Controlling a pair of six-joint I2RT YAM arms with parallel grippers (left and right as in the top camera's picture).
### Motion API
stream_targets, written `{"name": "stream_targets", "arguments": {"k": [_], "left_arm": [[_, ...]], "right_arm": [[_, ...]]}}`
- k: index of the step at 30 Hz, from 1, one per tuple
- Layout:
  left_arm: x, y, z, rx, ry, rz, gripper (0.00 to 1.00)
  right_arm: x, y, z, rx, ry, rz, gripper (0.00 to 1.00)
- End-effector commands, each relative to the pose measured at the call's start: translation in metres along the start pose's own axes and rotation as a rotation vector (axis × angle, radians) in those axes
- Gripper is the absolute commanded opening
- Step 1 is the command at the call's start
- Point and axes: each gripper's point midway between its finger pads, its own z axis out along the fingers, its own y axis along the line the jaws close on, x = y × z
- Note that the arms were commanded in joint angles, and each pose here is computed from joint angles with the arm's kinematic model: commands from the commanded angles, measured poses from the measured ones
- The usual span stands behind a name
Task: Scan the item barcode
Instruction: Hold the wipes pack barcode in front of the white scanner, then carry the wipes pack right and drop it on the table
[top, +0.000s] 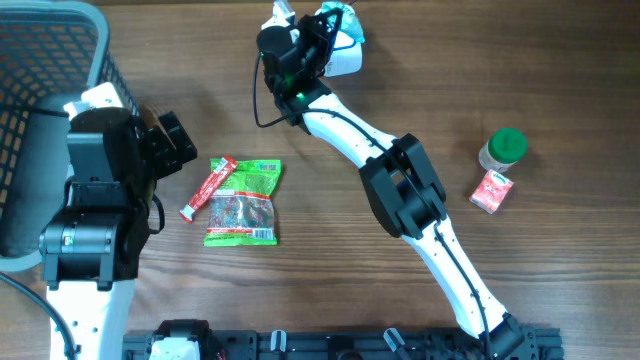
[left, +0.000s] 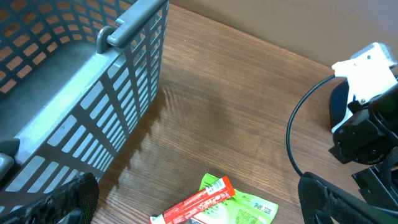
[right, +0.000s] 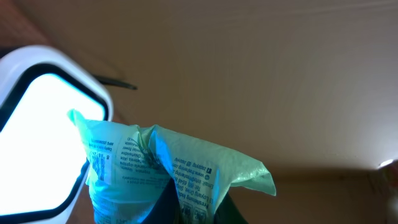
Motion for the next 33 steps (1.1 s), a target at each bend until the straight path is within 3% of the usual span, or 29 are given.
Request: {"name": "stream_targets", "arguments": {"k": [1,8,14,17,19,22,25,33], "left_arm": [[-0.006,0.002,-0.003,-0.008,-0.019,-0.002,1.00],[-0.006,0.002,-0.003,-0.007,-0.019,-0.002,1.00],[-0.006,0.002,-0.003,-0.008,-0.019,-0.002,1.00],[-0.006,0.002,-0.003,-0.008,-0.019,-0.002,1.00],[-0.007,0.002,-0.003,-0.008,-0.019,-0.003,1.00],[-0.006,0.002,-0.003,-0.008,-0.019,-0.002,1.00],[-0.006,0.002,-0.003,-0.008,-0.019,-0.002,1.00],[-0.006,0.002,-0.003,-0.008,-0.019,-0.002,1.00]], "right_arm": [[0.006,-0.059,-0.003,0.047,0.041,0.143,0.04],[0.023,-0.192,-0.033,0.092,0.033,0.416,0.04],[0.058,-0.241,-0.061,-0.048,-0.006,0.458,0.04],[0.076,-0.216,-0.077,-0.312,-0.064,0.460,0.04],[0.089,-0.183,-0.096,-0.607,-0.078,0.484,0.04],[0.120,-0.132,-0.129,-1.055,0.024,0.497,0.04],[0.166,-0.098,-0.146,-1.335,0.234,0.473,0.04],[0.267,-0.004,-0.119,-1.452,0.678,0.458,0.04]]}}
